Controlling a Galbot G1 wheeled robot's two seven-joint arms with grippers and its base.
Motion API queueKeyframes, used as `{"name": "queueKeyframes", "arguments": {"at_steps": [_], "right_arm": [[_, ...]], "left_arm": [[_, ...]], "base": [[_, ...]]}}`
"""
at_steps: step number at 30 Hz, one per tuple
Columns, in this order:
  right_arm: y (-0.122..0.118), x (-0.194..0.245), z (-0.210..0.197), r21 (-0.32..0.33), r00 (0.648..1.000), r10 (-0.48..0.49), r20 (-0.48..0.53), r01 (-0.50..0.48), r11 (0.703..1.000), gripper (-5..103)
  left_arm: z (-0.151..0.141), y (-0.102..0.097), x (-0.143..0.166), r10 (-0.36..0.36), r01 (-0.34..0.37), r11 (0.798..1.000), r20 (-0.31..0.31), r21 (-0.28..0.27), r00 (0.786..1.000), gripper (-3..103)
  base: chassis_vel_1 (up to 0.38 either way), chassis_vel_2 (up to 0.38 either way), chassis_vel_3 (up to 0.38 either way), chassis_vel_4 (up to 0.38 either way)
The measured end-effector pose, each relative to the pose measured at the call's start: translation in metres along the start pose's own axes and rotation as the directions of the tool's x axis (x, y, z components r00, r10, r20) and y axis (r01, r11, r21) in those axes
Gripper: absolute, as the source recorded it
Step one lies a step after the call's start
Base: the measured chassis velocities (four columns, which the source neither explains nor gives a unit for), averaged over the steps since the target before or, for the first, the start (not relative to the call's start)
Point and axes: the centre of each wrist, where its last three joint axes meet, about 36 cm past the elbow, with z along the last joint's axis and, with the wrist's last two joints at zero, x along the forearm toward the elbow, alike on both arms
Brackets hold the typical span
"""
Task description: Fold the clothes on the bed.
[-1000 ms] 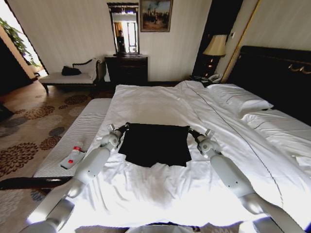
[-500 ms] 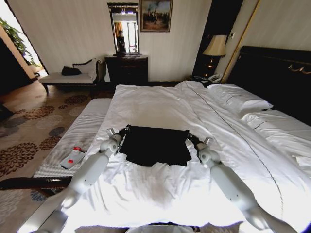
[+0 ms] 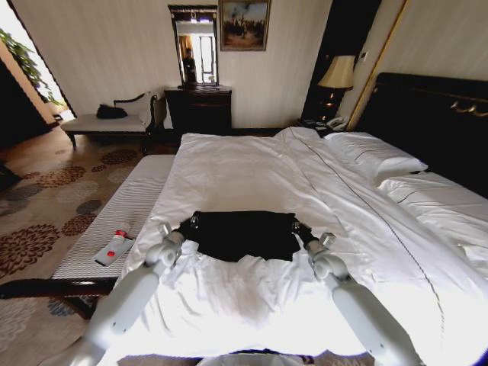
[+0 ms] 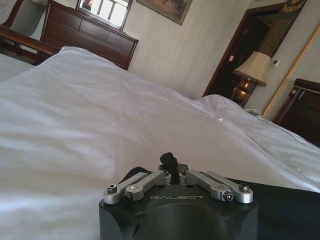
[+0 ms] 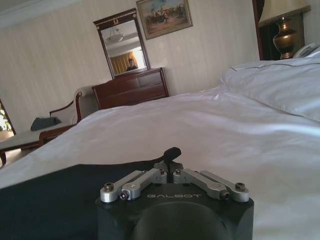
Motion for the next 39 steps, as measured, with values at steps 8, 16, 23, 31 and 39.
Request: {"name": "queueKeyframes", "arguments": {"at_steps": [8,16,23,31,39], "right_arm": [[0.002,0.03,0.023,0.015,1.0,0.011,-0.025,-0.01,1.0,1],[0.01,0.047,0.044,0.014,0.999,0.019,-0.043,-0.018,1.0,1],[0.016,0.069,0.048,0.032,0.999,0.004,-0.051,-0.003,0.999,4],[0.013,0.091,0.05,0.071,0.998,0.009,-0.056,-0.006,0.997,31],[0.017,0.113,0.031,0.065,1.0,0.005,-0.021,-0.004,0.998,58]], "left_arm": [[0.005,-0.001,0.012,0.005,-0.005,1.0,-0.005,-0.022,1.0,2],[0.005,-0.005,0.033,0.017,-0.018,0.997,-0.023,-0.076,1.0,2],[0.006,-0.004,0.047,0.001,-0.006,0.989,-0.036,-0.147,0.999,-1],[0.012,0.002,0.056,-0.038,0.025,0.98,-0.063,-0.198,0.997,25],[0.003,-0.003,0.07,-0.027,0.018,0.974,-0.034,-0.226,0.999,52]], "base": [[0.0,0.0,0.0,0.0],[0.0,0.0,0.0,0.0],[0.0,0.0,0.0,0.0],[0.0,0.0,0.0,0.0],[0.0,0.0,0.0,0.0]]}}
